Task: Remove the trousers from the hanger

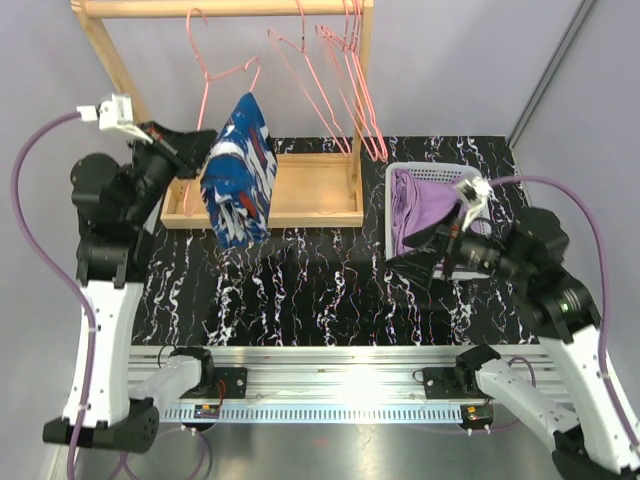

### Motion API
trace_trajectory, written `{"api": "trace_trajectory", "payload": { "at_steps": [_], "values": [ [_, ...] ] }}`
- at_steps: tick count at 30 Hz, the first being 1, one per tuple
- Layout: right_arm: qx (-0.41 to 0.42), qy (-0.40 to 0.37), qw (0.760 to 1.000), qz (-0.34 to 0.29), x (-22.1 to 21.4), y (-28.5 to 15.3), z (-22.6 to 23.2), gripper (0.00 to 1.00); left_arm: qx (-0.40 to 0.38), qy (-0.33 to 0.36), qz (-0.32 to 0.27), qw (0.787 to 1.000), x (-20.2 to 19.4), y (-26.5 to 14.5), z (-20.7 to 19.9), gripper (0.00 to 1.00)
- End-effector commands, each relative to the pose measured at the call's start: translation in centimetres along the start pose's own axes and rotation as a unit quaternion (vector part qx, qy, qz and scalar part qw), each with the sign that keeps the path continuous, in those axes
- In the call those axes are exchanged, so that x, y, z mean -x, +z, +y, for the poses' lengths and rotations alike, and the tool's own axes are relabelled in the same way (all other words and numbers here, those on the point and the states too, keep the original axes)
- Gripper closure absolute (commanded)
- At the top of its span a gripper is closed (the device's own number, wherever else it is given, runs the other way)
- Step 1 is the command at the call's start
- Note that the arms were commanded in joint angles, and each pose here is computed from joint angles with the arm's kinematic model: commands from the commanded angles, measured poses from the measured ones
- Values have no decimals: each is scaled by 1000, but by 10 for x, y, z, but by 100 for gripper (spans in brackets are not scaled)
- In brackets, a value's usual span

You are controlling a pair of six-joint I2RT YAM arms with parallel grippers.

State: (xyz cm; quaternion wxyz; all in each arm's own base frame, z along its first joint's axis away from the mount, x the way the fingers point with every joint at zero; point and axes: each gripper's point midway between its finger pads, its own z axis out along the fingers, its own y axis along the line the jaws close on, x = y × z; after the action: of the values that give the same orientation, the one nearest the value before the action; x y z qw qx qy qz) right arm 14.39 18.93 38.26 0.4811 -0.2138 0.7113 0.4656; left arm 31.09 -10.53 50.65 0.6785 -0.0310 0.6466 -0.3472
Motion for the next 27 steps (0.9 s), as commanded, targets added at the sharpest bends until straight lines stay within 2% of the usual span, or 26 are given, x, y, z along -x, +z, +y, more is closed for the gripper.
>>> {"api": "trace_trajectory", "payload": {
  "at_steps": [1,2,3,7,9,11,13,14,16,17,18,21,25,27],
  "values": [
    [43,-26,999,9,20,24,17,1,-91,31,-148,984,65,-56,-65,100],
    [41,-24,999,25,19,36,12,1,-78,20,-136,987,49,-55,-53,100],
    [45,-43,998,24,24,41,16,0,-92,22,-154,983,53,-72,-63,100],
    [59,-89,993,42,15,71,33,1,-93,0,-152,984,35,-89,-59,100],
    [26,-113,993,33,18,89,30,1,-88,-7,-147,985,28,-93,-56,100],
    [16,-146,989,27,8,107,49,0,-85,-13,-144,986,25,-100,-57,100],
    [15,-175,984,-8,11,121,70,0,-88,-20,-144,985,25,-106,-60,100],
    [-3,-209,978,-9,-1,134,83,1,-89,-25,-142,986,23,-109,-62,100],
    [-29,-246,968,-45,3,149,97,1,-92,-35,-139,985,23,-113,-65,100],
    [-85,-293,951,-51,-2,163,89,1,-89,-42,-132,986,20,-114,-65,100],
    [-78,-295,948,-87,3,168,110,1,-85,-47,-131,987,20,-115,-63,100],
    [-107,-300,940,-126,8,190,119,1,-60,-63,-118,989,18,-116,-58,100],
    [-136,-311,930,-140,-2,226,120,1,-25,-79,-95,992,22,-117,-56,100],
    [-147,-310,926,-156,9,234,125,1,-10,-92,-78,993,16,-116,-52,100]
  ]
}}
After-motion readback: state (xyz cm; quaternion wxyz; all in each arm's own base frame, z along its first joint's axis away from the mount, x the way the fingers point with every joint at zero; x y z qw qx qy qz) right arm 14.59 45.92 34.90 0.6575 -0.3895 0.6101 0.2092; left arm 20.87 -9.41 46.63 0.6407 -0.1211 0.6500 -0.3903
